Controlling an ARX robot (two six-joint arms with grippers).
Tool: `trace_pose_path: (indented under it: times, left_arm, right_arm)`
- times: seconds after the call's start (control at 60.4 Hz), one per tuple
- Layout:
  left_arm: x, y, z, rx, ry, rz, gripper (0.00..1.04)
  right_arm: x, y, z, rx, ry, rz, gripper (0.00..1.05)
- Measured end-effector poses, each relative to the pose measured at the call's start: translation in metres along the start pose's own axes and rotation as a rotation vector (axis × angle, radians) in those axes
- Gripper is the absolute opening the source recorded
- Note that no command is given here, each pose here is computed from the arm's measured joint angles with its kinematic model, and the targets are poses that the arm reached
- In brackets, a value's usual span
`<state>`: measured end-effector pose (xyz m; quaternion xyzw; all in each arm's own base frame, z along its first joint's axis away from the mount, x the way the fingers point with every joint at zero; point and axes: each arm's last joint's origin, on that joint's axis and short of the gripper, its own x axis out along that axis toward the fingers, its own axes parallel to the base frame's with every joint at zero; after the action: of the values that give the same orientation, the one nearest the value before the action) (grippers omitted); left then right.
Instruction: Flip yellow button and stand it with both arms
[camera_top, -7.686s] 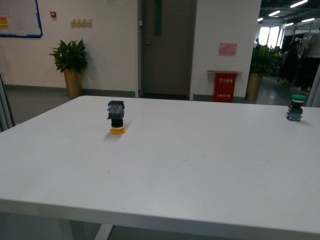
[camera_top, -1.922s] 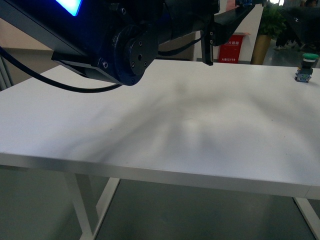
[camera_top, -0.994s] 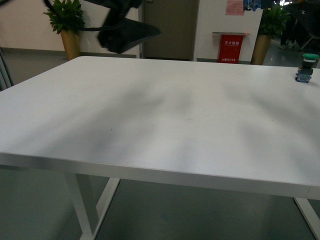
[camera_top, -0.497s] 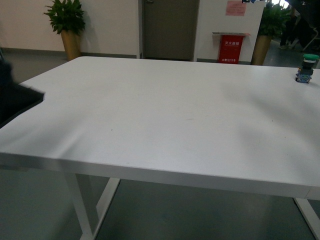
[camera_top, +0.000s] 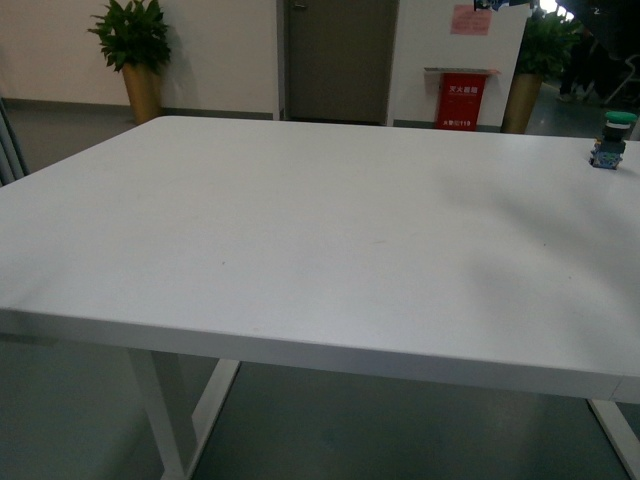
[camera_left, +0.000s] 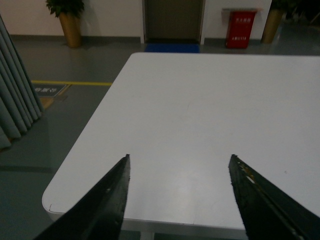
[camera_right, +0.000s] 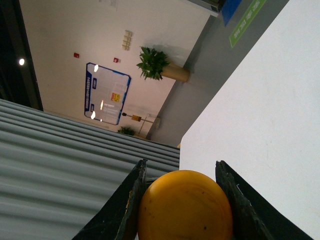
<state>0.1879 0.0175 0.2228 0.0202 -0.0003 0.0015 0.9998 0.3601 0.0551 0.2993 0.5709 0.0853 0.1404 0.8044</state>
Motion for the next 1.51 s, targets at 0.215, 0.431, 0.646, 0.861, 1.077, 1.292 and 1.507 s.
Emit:
trace_pose_path:
  times: [0.215, 0.431, 0.646, 0.861, 1.077, 1.292, 1.507]
  left_arm:
    - [-0.021, -0.011, -0.022, -0.03, 0.012, 0.018, 0.13]
    - [-0.037, -0.019, -0.032, -0.04, 0.005, -0.005, 0.04]
    - [-0.05, -0.019, -0.041, -0.04, 0.006, -0.003, 0.04]
    - [-0.059, -0.019, -0.046, -0.042, 0.005, -0.003, 0.04]
    - [-0.065, -0.019, -0.047, -0.043, -0.023, -0.002, 0.04]
    - [-0.071, -0.019, -0.047, -0.042, -0.026, -0.002, 0.04]
    - [-0.077, -0.019, -0.047, -0.043, -0.027, -0.002, 0.04]
  right_arm:
    - [0.0, 0.001, -0.002, -0.002, 0.005, 0.0, 0.36]
    - [-0.003, 0.007, -0.005, -0.022, 0.013, 0.0, 0.36]
    - [-0.004, 0.008, -0.006, -0.044, 0.019, -0.012, 0.36]
    - [-0.004, 0.013, -0.004, -0.059, 0.016, -0.007, 0.36]
    - [-0.006, 0.014, -0.001, -0.06, 0.008, -0.003, 0.36]
    - [-0.007, 0.014, 0.0, -0.06, 0.004, -0.004, 0.36]
    - [-0.007, 0.014, 0.0, -0.06, 0.004, -0.004, 0.36]
